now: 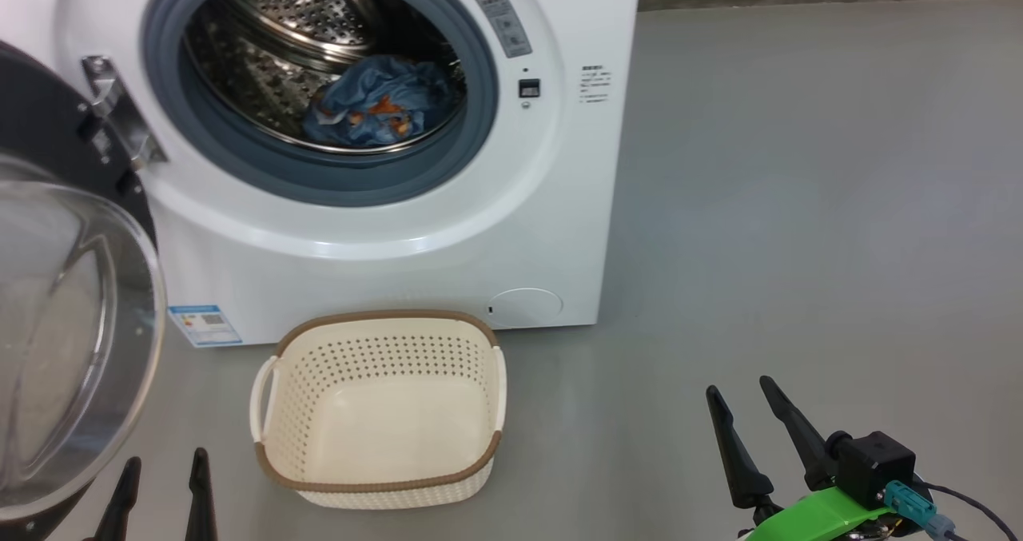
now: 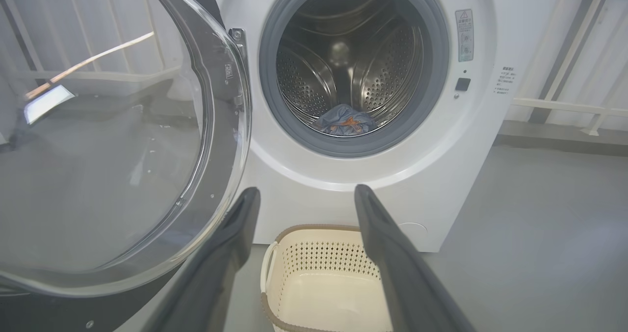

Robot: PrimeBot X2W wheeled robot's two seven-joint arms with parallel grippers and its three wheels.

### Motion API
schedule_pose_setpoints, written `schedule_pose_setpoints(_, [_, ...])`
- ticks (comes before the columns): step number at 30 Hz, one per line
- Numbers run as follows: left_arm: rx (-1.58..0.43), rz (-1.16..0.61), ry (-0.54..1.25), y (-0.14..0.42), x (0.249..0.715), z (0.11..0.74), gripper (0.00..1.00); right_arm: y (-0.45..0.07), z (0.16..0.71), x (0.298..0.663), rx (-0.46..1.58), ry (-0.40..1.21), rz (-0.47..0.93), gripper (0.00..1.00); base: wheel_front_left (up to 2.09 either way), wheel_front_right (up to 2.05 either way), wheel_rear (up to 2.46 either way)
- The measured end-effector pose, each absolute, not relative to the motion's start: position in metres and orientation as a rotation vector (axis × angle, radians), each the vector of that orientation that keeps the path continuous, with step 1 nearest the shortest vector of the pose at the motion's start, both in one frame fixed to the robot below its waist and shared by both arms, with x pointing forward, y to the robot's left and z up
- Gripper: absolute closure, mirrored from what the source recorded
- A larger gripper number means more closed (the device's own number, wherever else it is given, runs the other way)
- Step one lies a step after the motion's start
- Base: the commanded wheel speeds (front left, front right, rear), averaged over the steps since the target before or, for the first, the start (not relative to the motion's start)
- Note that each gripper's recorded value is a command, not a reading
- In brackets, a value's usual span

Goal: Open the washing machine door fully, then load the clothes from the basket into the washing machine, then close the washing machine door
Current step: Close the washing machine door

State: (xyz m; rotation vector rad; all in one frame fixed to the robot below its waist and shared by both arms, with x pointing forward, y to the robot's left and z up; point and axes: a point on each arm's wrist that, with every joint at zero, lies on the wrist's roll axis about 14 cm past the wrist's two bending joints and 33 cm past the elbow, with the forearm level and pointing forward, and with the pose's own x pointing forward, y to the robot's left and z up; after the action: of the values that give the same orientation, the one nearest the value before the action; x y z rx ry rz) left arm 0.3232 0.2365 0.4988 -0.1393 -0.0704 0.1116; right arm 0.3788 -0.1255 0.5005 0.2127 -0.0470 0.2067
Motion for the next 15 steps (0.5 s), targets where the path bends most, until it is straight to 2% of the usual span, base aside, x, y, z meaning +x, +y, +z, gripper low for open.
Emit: schedule_pose_setpoints(15, [-0.15,0.291,-0.068,0.283,0.279,0.494,0.0,-0.066,0.497,0.395,0.208,-0.021,0.377,0.0,0.0,0.0,0.0])
